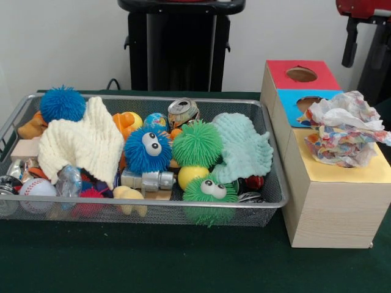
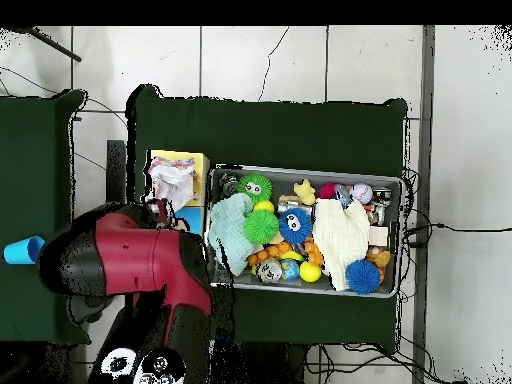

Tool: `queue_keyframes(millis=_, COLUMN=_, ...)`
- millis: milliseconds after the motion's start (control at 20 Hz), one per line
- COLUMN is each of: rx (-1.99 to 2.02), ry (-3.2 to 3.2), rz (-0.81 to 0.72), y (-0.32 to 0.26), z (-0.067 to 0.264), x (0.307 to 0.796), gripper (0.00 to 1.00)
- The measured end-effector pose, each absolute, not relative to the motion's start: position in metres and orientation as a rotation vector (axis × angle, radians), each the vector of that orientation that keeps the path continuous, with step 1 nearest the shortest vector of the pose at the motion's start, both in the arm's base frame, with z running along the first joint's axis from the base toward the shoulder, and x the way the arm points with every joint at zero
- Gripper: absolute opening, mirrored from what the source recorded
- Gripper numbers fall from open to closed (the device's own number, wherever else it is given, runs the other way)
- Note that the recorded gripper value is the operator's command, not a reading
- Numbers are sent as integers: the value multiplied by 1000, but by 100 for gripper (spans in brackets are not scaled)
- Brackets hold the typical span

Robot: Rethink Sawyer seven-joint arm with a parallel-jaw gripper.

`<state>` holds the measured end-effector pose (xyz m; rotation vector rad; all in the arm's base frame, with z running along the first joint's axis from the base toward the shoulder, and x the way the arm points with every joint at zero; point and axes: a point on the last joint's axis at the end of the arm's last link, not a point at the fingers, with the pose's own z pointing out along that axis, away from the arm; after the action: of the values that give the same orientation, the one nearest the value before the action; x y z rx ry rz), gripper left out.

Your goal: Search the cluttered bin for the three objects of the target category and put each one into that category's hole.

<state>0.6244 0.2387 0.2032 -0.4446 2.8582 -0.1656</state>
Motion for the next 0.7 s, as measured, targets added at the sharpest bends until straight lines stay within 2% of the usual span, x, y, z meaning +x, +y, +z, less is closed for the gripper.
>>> queue_keyframes(millis=100, rx=-441, ry=2861, rz=-160, y=238, z=212, x=625, gripper=100)
queue_keyframes(millis=150, rx=-438, ry=2862, rz=-158, y=238, z=217, x=626, gripper=0)
queue_keyframes(millis=700, rx=-386, ry=2836, rz=-157, y=219, z=236, x=636, gripper=0)
